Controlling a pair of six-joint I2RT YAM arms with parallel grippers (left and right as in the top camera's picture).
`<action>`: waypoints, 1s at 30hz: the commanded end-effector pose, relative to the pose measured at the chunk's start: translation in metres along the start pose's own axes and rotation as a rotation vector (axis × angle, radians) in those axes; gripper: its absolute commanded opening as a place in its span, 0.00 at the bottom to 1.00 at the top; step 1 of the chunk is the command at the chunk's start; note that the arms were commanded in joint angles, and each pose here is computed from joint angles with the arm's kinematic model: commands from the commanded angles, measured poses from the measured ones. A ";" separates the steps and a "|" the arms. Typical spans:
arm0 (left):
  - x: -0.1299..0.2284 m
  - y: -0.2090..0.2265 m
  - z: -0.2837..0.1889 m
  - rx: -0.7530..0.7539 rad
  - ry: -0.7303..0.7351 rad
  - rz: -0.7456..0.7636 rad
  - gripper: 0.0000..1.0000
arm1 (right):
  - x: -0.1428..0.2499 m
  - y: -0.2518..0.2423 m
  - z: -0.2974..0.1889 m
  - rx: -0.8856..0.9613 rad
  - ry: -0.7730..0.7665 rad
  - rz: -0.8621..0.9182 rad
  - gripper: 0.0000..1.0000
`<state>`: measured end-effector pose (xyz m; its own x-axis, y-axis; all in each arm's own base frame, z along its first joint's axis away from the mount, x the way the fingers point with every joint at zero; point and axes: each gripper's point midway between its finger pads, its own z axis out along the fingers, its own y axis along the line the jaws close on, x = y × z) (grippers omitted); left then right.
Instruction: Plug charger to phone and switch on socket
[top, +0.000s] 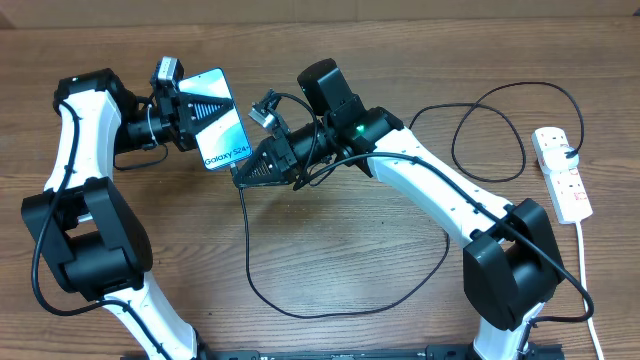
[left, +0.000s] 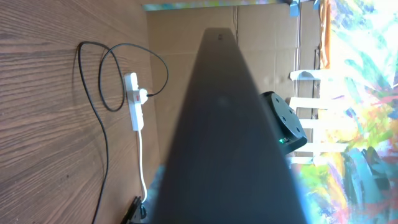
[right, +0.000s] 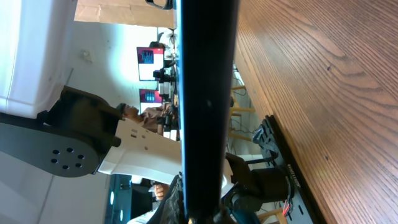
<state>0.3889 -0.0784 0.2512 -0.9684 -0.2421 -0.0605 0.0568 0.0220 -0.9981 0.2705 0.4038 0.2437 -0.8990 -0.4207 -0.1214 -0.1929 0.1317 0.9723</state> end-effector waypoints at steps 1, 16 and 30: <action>0.001 -0.012 0.002 0.016 -0.003 0.030 0.04 | -0.009 -0.006 -0.004 0.029 -0.041 -0.012 0.04; 0.001 -0.012 0.002 0.017 -0.003 0.029 0.04 | -0.009 -0.002 0.003 0.021 -0.035 -0.049 0.04; 0.001 -0.012 0.002 0.017 -0.004 0.029 0.04 | -0.017 -0.009 -0.006 0.051 -0.075 -0.030 0.04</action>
<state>0.3887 -0.0784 0.2513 -0.9685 -0.2422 -0.0578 0.0543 0.0214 -0.9983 0.2712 0.4088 0.2441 -0.8970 -0.4143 -0.1539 -0.2243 0.1268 0.9662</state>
